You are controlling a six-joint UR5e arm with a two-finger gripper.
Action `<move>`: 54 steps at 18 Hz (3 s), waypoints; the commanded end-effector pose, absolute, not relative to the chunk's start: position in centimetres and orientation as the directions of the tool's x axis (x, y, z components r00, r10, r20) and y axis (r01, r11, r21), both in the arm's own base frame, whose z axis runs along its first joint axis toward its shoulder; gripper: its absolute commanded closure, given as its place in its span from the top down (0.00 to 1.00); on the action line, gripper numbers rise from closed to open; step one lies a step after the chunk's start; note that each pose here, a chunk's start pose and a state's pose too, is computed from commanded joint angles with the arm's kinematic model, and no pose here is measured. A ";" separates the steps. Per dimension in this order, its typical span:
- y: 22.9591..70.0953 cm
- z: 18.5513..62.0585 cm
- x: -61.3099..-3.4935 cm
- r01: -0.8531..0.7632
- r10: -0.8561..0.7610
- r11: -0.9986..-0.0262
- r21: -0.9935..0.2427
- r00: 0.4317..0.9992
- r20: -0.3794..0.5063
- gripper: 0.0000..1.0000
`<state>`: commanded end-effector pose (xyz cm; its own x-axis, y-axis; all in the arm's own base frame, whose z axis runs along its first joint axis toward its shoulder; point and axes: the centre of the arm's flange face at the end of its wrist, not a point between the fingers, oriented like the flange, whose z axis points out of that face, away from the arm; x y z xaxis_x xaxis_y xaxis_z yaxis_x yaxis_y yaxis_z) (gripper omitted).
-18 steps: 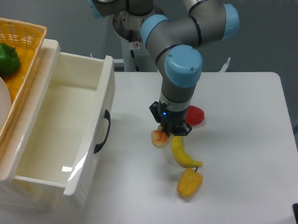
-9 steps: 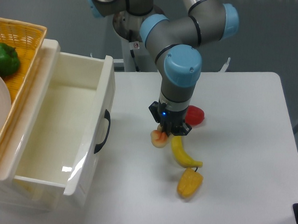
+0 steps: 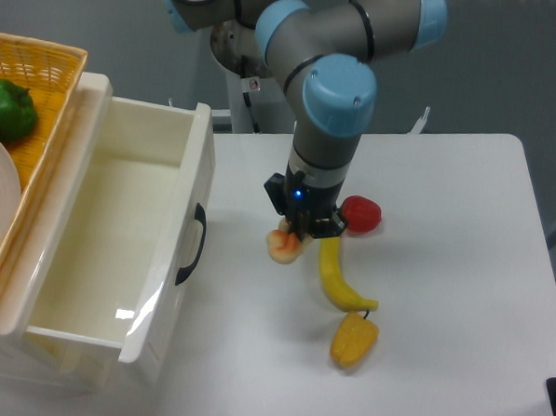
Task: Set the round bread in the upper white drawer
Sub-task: 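Carry the held bread roll over the open white drawer, then lower the bread roll into the drawer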
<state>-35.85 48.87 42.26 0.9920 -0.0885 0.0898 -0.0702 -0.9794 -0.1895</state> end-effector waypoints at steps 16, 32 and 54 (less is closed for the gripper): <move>50.6 45.0 -33.2 0.116 0.070 -0.956 -0.270 0.982 0.174 0.10; 48.6 52.1 -30.6 0.309 0.254 -0.890 -0.334 0.947 0.198 0.10; 48.4 52.9 -23.1 0.368 0.289 -0.898 -0.241 0.907 0.307 0.11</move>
